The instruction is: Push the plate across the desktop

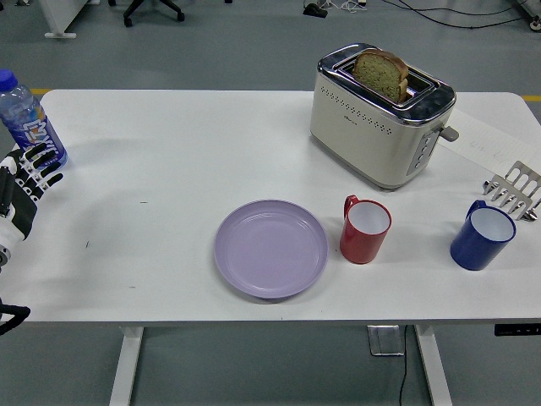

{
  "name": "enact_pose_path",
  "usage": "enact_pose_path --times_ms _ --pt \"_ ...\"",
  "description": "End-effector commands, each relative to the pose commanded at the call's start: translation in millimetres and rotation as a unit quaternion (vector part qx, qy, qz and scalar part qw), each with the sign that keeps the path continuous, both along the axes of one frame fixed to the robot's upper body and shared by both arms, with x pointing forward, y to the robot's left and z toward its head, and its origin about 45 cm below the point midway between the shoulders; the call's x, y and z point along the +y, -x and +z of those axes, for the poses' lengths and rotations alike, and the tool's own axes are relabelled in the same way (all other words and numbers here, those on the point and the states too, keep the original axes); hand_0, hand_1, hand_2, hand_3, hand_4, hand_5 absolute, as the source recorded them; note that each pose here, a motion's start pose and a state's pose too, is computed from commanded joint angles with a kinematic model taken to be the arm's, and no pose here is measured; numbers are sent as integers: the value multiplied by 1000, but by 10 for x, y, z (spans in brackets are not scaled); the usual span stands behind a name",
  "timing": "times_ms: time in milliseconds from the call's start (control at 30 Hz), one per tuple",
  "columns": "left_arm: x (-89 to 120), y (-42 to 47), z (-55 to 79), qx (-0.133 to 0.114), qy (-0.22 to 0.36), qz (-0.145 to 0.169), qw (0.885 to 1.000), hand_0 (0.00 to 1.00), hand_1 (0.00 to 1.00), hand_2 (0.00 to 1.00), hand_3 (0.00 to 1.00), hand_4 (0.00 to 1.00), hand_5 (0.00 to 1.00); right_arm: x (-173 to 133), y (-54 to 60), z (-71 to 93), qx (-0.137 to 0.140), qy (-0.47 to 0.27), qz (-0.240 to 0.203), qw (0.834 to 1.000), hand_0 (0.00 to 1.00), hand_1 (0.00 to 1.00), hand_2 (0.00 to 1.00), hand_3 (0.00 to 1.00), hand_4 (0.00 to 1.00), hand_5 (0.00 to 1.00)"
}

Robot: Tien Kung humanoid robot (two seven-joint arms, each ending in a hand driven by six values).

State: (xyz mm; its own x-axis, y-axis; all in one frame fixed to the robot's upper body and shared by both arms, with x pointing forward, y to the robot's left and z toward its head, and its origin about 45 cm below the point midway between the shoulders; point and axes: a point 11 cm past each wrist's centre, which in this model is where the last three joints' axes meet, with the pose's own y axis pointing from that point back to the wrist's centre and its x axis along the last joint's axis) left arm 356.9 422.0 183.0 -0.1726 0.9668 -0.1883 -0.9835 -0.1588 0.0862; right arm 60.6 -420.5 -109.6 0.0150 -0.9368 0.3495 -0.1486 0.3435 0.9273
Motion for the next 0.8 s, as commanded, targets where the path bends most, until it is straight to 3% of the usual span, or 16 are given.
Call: enact_pose_path --times_ms 800 --pt "38 51 0 -3 0 4 1000 795 814 821 783 470 998 4 60 -10 6 0 -4 1000 607 545 626 627 136 356"
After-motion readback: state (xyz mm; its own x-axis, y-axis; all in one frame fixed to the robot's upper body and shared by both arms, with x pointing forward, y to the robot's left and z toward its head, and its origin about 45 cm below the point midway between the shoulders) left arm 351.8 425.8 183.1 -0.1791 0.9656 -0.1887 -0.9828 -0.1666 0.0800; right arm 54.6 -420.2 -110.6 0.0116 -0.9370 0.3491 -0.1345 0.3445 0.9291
